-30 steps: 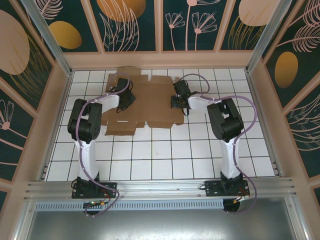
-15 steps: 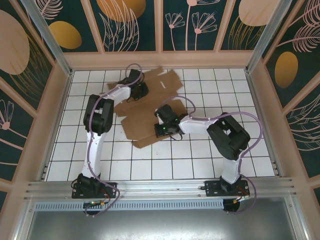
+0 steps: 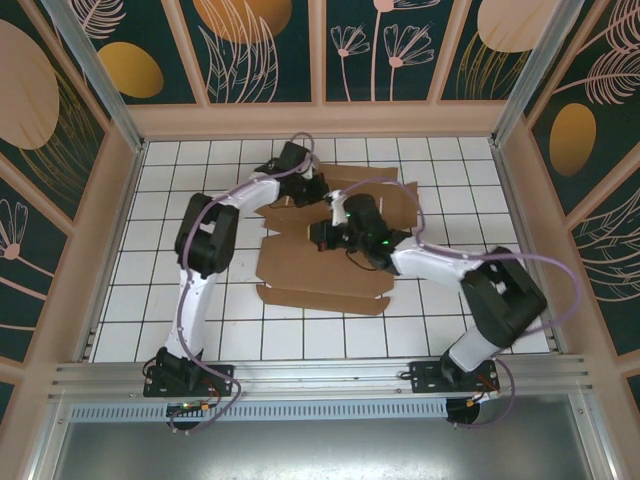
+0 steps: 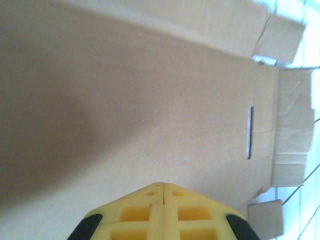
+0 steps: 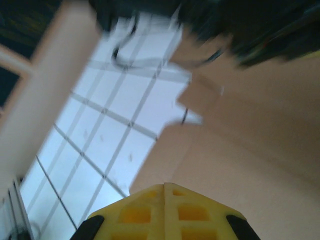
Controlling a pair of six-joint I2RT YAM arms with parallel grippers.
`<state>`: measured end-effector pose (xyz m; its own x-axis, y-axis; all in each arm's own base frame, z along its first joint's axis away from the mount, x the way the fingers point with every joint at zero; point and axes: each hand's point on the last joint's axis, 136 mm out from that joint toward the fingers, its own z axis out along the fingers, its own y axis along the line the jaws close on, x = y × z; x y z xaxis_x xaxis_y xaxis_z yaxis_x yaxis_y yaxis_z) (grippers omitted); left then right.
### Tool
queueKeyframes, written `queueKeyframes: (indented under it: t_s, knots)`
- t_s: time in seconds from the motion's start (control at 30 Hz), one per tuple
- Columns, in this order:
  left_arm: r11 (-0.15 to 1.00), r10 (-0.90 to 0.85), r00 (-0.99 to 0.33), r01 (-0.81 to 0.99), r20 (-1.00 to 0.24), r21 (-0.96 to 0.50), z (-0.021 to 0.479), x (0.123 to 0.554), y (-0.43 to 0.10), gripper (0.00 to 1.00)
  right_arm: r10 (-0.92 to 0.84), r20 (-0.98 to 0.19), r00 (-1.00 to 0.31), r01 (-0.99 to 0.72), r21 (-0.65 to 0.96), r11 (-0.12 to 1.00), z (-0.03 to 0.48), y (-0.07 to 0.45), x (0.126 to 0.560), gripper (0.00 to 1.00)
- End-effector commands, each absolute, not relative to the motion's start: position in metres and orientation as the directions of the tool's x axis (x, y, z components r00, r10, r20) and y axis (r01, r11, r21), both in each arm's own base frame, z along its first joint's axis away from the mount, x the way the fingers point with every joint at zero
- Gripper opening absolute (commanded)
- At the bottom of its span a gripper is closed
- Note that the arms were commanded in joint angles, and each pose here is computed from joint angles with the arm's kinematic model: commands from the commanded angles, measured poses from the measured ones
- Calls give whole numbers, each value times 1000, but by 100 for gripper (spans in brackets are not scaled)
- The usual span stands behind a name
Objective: Fold the paper box
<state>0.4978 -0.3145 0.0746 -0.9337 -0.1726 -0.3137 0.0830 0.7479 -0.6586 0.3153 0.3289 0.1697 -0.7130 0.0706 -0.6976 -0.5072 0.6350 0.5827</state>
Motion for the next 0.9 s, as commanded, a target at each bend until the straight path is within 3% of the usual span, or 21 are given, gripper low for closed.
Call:
queueKeyframes:
  t_s: [0.0, 0.13, 0.3, 0.47, 0.63, 0.87]
  knots:
    - [719, -267, -837, 157, -478, -677, 162, 513, -290, 0, 200, -770, -606, -457, 543, 705, 193, 282, 336, 0]
    - [685, -310, -879, 58, -362, -727, 135, 481, -288, 0, 191, -711, -677, -344, 535, 772, 163, 249, 368, 0]
    - [705, -304, -919, -39, -252, -708, 89, 421, -293, 0, 62, -691, -720, -253, 345, 904, 112, 220, 418, 0]
    - [716, -304, -945, -145, -118, -683, 39, 387, -289, 0, 130, -602, -788, -160, 405, 900, 80, 203, 449, 0]
    - [788, -303, -943, -166, -139, -593, 22, 393, -276, 0, 88, -520, -850, -40, 229, 973, 31, 180, 457, 0]
    - [855, -286, -938, -158, -196, -494, 14, 422, -258, 0, 53, -448, -893, 14, 90, 996, 0, 164, 418, 0]
